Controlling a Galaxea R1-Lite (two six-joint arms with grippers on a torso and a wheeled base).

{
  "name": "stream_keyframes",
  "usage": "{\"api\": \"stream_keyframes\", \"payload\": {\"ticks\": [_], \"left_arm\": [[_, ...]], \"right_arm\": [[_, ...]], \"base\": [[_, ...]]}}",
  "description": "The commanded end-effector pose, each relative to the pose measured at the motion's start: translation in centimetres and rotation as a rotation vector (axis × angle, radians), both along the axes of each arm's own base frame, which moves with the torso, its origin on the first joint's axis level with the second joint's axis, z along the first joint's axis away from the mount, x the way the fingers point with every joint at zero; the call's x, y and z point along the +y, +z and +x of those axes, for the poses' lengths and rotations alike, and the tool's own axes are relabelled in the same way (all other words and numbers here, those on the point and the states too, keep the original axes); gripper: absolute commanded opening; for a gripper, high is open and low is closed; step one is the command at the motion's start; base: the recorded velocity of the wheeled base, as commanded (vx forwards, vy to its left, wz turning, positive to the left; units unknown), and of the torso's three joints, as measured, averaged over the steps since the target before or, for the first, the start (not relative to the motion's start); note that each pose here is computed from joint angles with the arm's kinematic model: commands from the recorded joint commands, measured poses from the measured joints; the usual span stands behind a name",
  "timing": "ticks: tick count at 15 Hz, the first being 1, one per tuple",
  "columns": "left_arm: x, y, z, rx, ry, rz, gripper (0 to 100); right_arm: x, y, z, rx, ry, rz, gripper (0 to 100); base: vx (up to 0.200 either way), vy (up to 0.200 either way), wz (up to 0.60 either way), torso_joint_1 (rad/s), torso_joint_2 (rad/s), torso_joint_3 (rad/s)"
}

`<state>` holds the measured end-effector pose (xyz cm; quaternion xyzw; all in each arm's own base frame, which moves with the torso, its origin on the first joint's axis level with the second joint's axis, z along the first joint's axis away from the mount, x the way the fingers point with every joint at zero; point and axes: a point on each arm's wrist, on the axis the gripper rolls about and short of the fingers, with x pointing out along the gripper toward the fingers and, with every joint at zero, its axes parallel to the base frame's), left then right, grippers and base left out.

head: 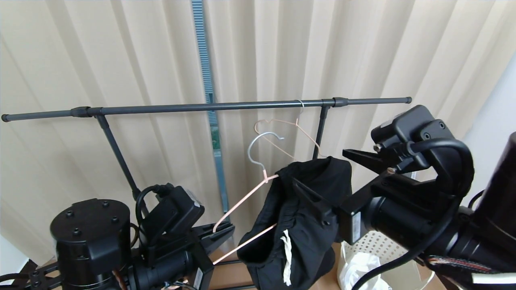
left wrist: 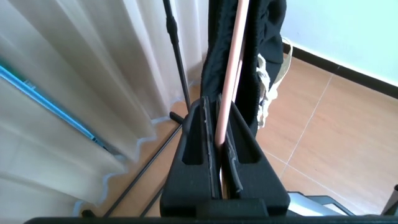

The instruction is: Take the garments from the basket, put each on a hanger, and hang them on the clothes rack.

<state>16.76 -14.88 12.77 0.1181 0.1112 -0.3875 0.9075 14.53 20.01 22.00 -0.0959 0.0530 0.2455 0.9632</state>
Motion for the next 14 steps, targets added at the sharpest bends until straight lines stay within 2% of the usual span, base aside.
{"api": "stream_keyframes", "payload": {"ticks": [1,2,3,4,5,7,9,11,13,14], "left_arm": [[0.9,0.4,-0.6,-0.015,0.007,-0.012,0],[1.6,0.2,-0.9,-0.008,-0.002,-0.012,0],[1.8,0.1,-1.0,-0.002,-0.024,-0.008,0],[1.8,0.1,-1.0,-0.002,-0.024,-0.008,0],[2.1,-0.3,-1.2,0.001,-0.041,0.010,0],[2.1,-0.5,-1.4,-0.001,-0.072,0.020,0],[2.1,-0.6,-1.5,-0.012,-0.112,0.032,0],[2.1,-0.5,-1.7,-0.033,-0.142,0.045,0],[2.0,-0.2,-2.0,-0.050,-0.167,0.040,0],[2.1,0.0,-2.3,-0.065,-0.188,0.034,0]], "right_arm": [[-2.8,1.5,0.2,-0.019,0.012,-0.005,100],[-4.3,2.4,0.5,0.011,0.110,-0.094,100],[-5.5,3.1,0.9,0.038,0.161,-0.151,100],[-5.5,3.1,0.9,0.038,0.161,-0.151,100],[-7.2,5.0,2.0,0.114,0.278,-0.232,100],[-7.6,5.9,3.2,0.206,0.430,-0.310,100],[-8.1,5.8,5.3,0.237,0.573,-0.399,100],[-8.0,4.6,7.9,0.285,0.792,-0.511,100],[-7.5,3.6,9.0,0.295,0.901,-0.585,100],[-7.2,3.2,9.7,0.311,0.916,-0.582,100]], "base": [[0.000,0.000,0.00,0.000,0.00,0.000],[0.000,0.000,0.00,0.000,0.00,0.000],[0.000,0.000,0.00,0.000,0.00,0.000],[0.000,0.000,0.00,0.000,0.00,0.000],[0.000,0.000,0.00,0.000,0.00,0.000],[0.000,0.000,0.00,0.000,0.00,0.000],[0.000,0.000,0.00,0.000,0.00,0.000],[0.000,0.000,0.00,0.000,0.00,0.000],[0.000,0.000,0.00,0.000,0.00,0.000],[0.000,0.000,0.00,0.000,0.00,0.000]]}}
